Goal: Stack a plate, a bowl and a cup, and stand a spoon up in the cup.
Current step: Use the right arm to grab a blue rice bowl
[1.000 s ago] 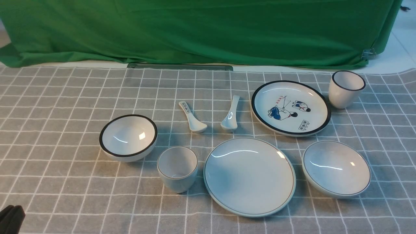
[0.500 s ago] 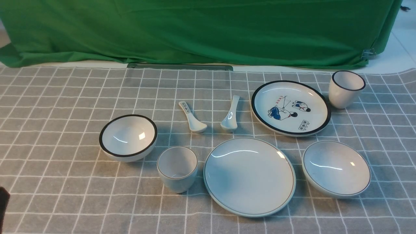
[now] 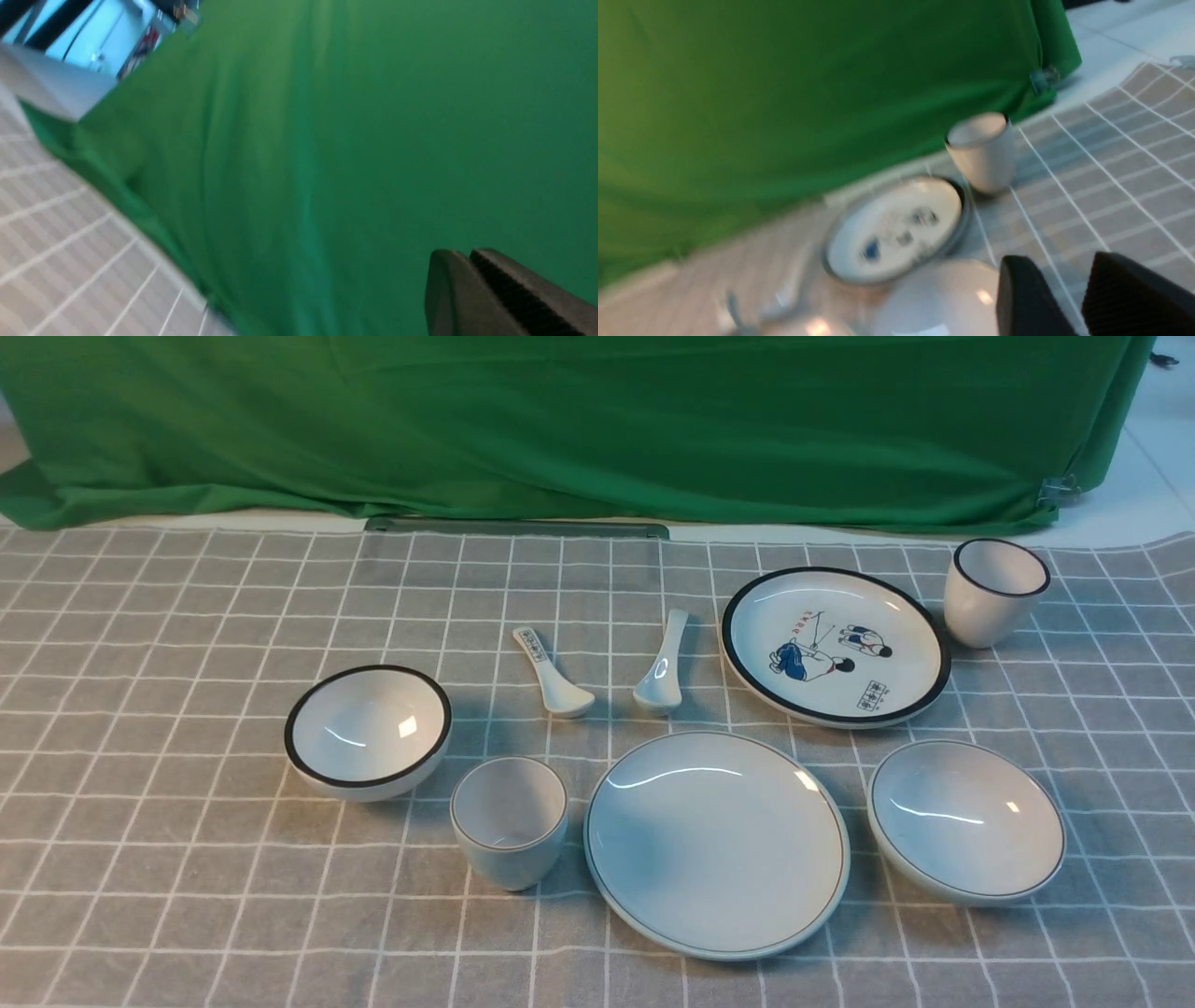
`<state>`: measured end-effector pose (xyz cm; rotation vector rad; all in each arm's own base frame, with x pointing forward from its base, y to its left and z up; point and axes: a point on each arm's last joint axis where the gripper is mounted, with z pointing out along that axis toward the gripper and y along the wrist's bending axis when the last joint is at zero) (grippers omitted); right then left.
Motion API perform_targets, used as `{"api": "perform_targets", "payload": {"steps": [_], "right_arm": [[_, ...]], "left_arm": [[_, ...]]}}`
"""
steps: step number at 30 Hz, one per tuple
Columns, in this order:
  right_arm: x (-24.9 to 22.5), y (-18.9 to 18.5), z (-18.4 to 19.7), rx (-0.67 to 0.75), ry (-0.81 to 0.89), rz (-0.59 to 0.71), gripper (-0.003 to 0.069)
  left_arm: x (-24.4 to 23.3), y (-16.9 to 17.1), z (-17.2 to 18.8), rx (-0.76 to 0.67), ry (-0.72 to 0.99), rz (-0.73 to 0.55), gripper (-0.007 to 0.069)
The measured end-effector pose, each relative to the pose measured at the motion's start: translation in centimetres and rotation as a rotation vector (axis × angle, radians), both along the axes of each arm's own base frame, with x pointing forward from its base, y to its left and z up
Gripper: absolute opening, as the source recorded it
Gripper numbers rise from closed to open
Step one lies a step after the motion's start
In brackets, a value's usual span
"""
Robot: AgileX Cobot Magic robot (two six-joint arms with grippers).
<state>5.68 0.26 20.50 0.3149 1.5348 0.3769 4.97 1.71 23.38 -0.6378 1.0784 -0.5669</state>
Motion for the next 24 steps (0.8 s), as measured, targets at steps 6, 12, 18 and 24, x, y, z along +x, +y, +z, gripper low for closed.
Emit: {"api": "perform_targets", "payload": {"steps": [6, 12, 18, 24], "right_arm": [[-0.1, -0.3, 1.1, 0.018, -0.12, -0.027, 0.0239], [-0.4, -0.3, 3.7, 0.043, -0.196, -0.026, 0.0221], [0.3, 0.8, 12.6, -0.215, 0.053, 0.096, 0.005], [8.0, 1.9, 15.4, -0.455, 0.766, 0.371, 0.0023]], "left_arm": [[-0.7, 0.0, 2.7, 0.098, -0.123, 0.046, 0.0017], [0.9, -1.5, 8.8, 0.263, 0.091, -0.086, 0.0017], [5.3, -2.9, 11.5, 0.441, 0.679, -0.326, 0.0017], [11.5, -4.0, 7.2, 0.518, 1.24, -0.698, 0.0017]]}}
